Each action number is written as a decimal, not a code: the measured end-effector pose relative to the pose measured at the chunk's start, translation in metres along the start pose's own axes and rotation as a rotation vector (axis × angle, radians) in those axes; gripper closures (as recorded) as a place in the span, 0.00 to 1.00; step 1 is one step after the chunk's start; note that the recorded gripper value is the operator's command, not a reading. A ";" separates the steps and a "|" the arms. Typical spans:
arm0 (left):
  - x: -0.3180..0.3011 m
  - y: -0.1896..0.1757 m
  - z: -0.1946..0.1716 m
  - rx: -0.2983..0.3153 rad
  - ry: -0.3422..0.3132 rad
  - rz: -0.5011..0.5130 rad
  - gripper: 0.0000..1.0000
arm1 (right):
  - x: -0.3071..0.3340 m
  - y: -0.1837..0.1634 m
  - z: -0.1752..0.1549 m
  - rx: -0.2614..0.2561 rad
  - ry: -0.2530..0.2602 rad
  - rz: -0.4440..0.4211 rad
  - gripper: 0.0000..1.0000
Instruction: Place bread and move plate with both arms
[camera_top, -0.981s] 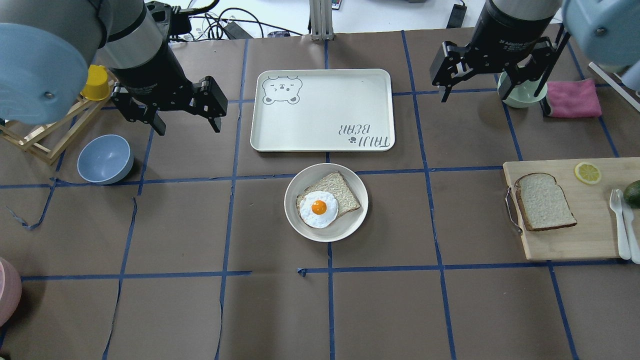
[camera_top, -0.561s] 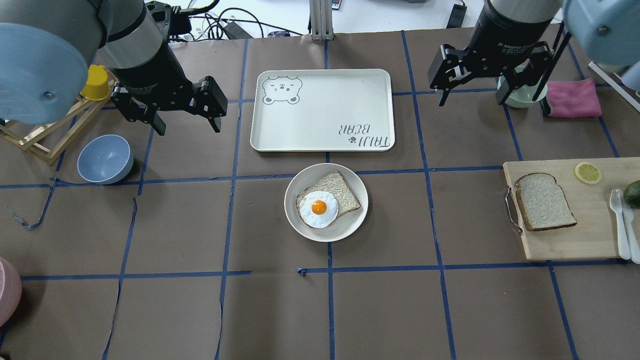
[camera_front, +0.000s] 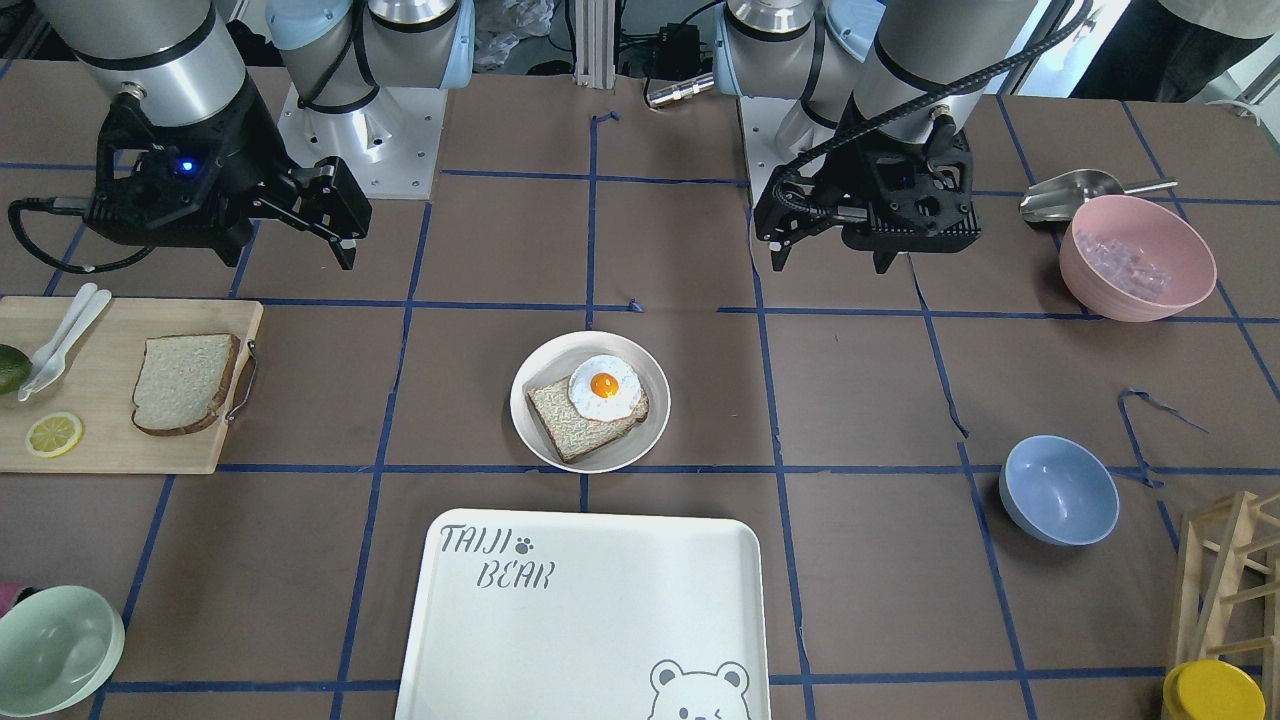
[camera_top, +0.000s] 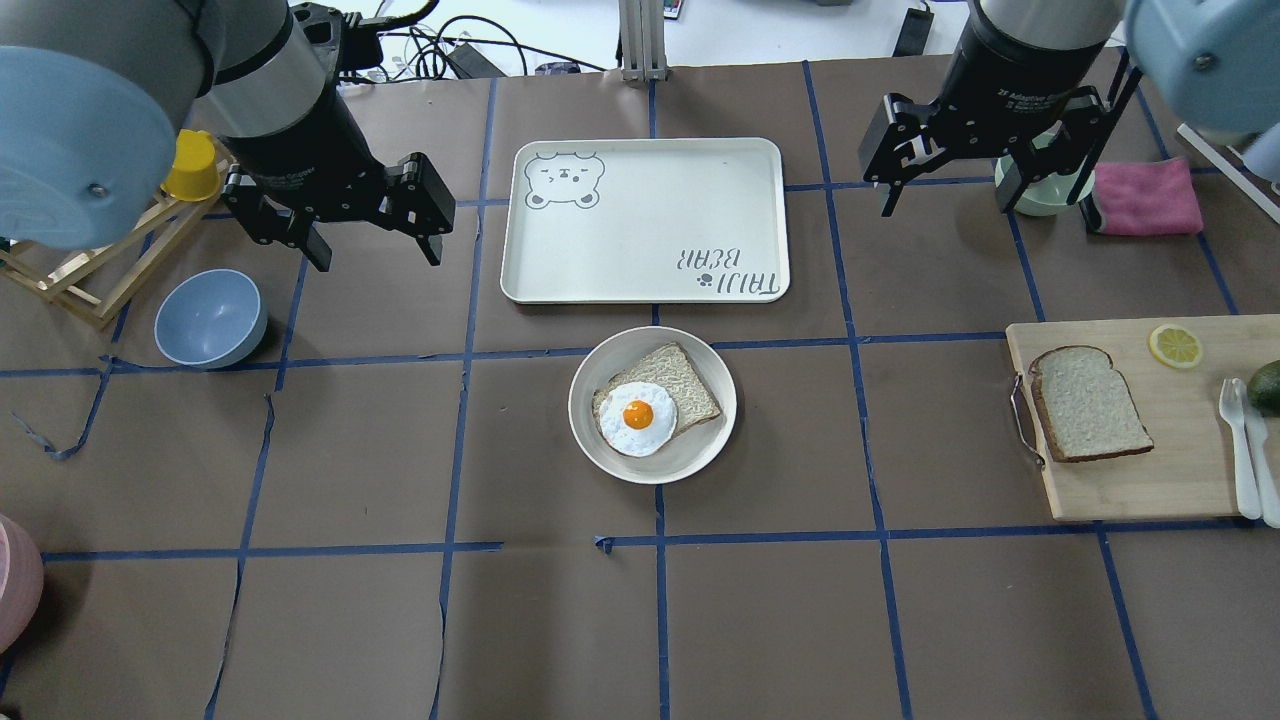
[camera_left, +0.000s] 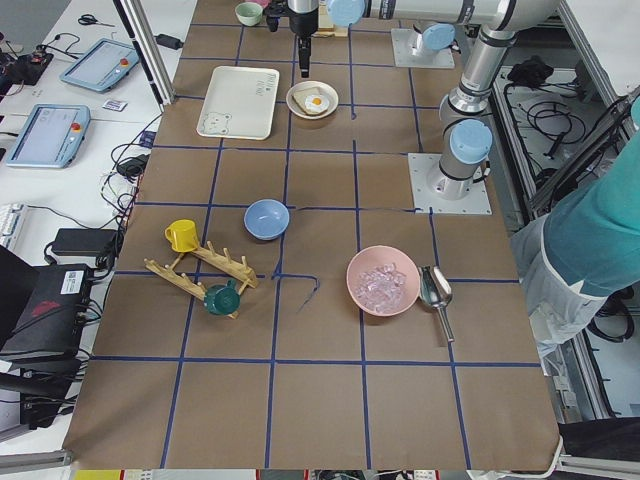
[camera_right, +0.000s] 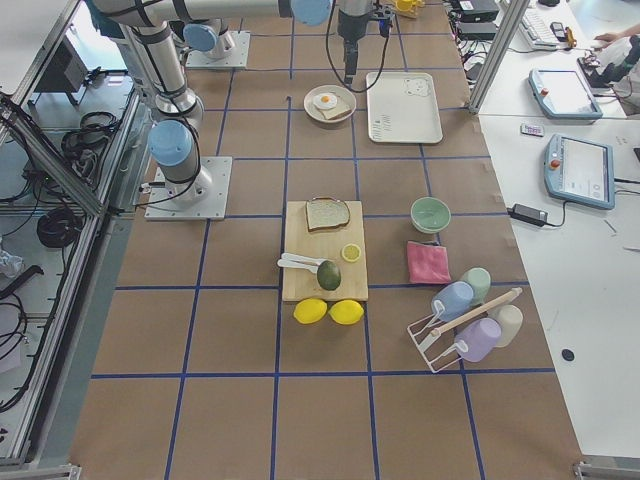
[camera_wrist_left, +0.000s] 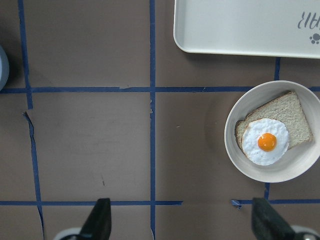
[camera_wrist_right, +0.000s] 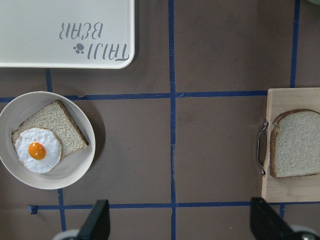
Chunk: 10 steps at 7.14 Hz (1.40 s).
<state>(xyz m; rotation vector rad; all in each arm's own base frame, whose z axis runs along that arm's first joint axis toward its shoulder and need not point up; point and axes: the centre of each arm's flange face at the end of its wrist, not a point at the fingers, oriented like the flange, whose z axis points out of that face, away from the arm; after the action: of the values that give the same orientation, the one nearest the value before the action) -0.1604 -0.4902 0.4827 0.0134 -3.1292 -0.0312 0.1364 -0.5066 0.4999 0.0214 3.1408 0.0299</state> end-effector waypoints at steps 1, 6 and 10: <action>0.000 0.000 0.000 0.000 0.000 0.000 0.00 | 0.000 0.000 0.001 -0.002 0.001 0.001 0.00; 0.000 0.000 0.000 0.000 0.000 0.000 0.00 | 0.019 0.000 0.022 -0.040 0.076 -0.001 0.04; 0.000 0.000 0.000 0.000 0.000 0.000 0.00 | 0.145 0.007 0.139 -0.139 0.106 0.008 0.03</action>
<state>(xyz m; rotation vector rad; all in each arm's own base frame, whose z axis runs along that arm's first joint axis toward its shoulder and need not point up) -0.1603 -0.4903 0.4827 0.0133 -3.1292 -0.0314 -0.0080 -0.4947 0.3612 0.0325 3.2353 0.2584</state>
